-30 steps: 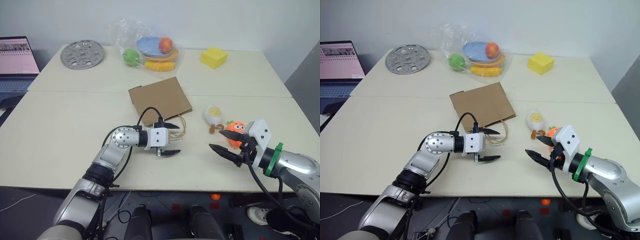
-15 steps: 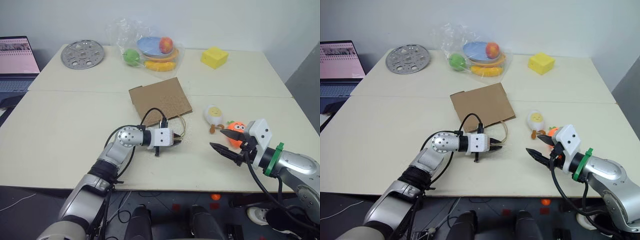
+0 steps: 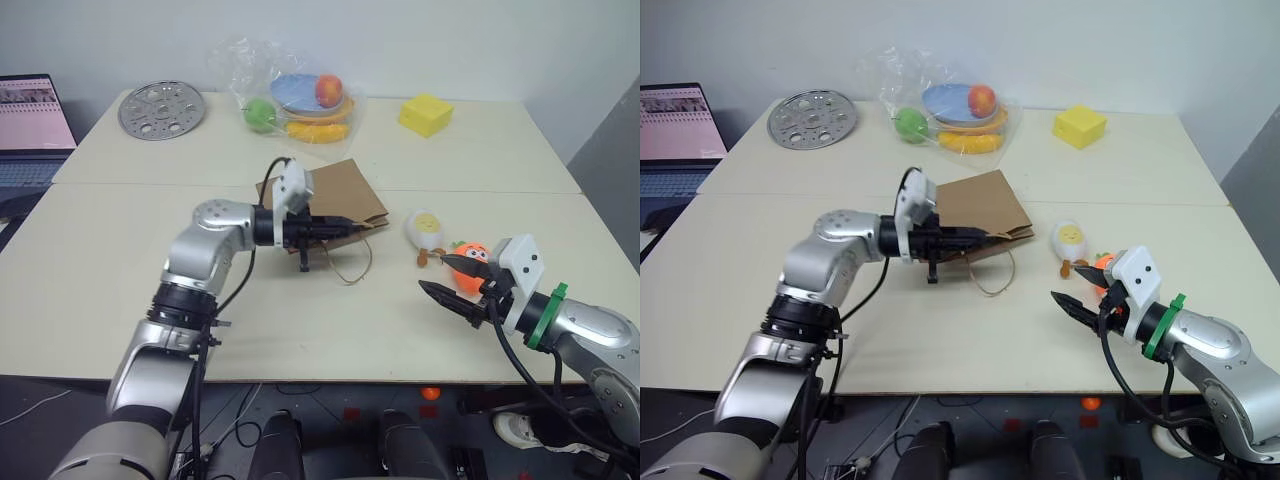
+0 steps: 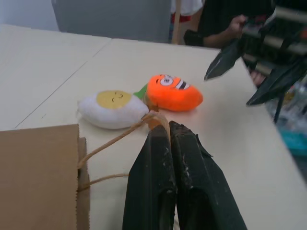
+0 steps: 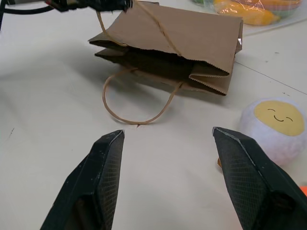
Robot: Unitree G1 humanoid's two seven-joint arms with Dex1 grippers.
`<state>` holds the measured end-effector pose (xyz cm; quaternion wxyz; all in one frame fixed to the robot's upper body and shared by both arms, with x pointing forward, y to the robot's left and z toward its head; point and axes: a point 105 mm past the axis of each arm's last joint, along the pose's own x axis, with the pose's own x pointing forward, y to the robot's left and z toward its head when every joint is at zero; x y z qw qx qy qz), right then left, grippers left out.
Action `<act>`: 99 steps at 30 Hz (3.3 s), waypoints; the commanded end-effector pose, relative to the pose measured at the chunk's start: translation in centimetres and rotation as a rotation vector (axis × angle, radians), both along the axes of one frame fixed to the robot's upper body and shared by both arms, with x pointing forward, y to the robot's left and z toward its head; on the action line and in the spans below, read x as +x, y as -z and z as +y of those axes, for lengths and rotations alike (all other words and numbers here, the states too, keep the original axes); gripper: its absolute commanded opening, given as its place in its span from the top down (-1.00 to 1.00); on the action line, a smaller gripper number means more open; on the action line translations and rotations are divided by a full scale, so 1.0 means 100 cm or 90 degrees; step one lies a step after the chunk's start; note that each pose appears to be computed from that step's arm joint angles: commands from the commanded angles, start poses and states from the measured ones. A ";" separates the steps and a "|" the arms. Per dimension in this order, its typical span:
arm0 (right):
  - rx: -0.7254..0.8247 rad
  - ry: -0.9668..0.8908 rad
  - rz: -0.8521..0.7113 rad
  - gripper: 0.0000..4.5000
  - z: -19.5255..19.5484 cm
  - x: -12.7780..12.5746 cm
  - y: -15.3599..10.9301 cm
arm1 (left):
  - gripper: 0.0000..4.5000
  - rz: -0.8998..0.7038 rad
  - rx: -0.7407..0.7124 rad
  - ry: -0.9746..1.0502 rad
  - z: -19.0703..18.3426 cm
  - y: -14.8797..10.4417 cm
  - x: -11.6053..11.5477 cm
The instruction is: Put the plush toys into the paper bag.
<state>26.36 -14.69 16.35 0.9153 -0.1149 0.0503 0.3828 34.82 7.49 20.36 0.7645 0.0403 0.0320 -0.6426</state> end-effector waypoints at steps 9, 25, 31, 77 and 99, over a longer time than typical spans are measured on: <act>0.048 0.009 -0.048 -0.10 0.044 0.037 -0.016 | 1.00 0.038 -0.105 -0.030 0.022 -0.049 0.007; 0.140 0.060 -0.022 0.97 0.152 0.129 0.000 | 1.00 0.024 -0.133 -0.027 0.022 -0.066 -0.002; 0.106 0.100 0.054 0.97 0.163 0.140 0.044 | 1.00 -0.008 -0.164 -0.059 0.035 -0.087 -0.001; 0.146 0.053 -0.104 -0.65 0.060 0.047 -0.042 | 1.00 -0.125 -0.243 -0.142 0.031 -0.108 0.022; 0.037 0.475 0.059 -0.91 -0.055 0.042 0.055 | 1.00 -0.116 -0.227 -0.126 0.032 -0.104 0.017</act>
